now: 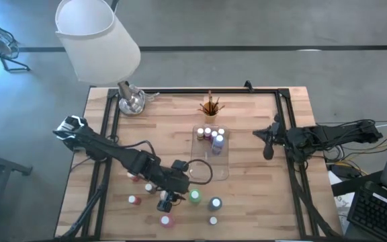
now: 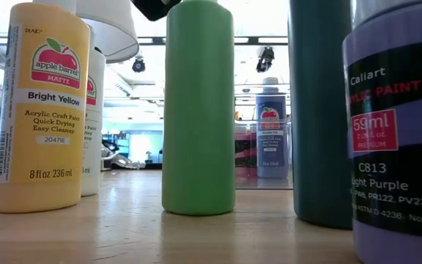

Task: Pick & Place Paint Supplies
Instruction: Put the large light green paint bottle into the transparent bin

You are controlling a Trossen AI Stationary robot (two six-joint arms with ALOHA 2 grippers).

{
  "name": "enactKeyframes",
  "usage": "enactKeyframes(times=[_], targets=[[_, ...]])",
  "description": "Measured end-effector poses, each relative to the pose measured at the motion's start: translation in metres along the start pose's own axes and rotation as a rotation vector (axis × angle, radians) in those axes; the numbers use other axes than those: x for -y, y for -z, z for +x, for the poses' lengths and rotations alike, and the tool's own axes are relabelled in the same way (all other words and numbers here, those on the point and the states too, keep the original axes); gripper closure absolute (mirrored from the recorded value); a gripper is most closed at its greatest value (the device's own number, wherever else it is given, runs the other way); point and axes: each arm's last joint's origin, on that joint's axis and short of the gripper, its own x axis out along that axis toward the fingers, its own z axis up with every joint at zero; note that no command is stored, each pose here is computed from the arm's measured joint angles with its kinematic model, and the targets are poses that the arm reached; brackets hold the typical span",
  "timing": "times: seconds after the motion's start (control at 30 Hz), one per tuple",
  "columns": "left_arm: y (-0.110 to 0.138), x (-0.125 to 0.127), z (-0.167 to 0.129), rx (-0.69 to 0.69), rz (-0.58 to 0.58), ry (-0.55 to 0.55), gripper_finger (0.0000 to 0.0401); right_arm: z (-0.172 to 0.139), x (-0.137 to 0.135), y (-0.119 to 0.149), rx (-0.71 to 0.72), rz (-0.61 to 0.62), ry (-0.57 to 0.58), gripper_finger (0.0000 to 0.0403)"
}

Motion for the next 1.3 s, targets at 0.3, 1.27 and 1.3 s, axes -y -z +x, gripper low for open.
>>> enactKeyframes(times=[0.3, 1.27, 1.3], targets=[[-0.002, -0.005, -0.001, 0.007, 0.008, -0.012, 0.0190, 0.000, 0.004, -0.001, 0.040, -0.007, 0.156, 0.0394], [0.001, -0.018, -0.001, -0.022, 0.004, -0.078, 0.0192, 0.000, -0.001, 0.000, 0.003, 0.011, -0.016, 0.0394], [0.001, -0.018, -0.001, -0.021, 0.005, -0.077, 0.0192, 0.000, -0.002, 0.000, -0.007, 0.001, -0.061, 0.0394]])
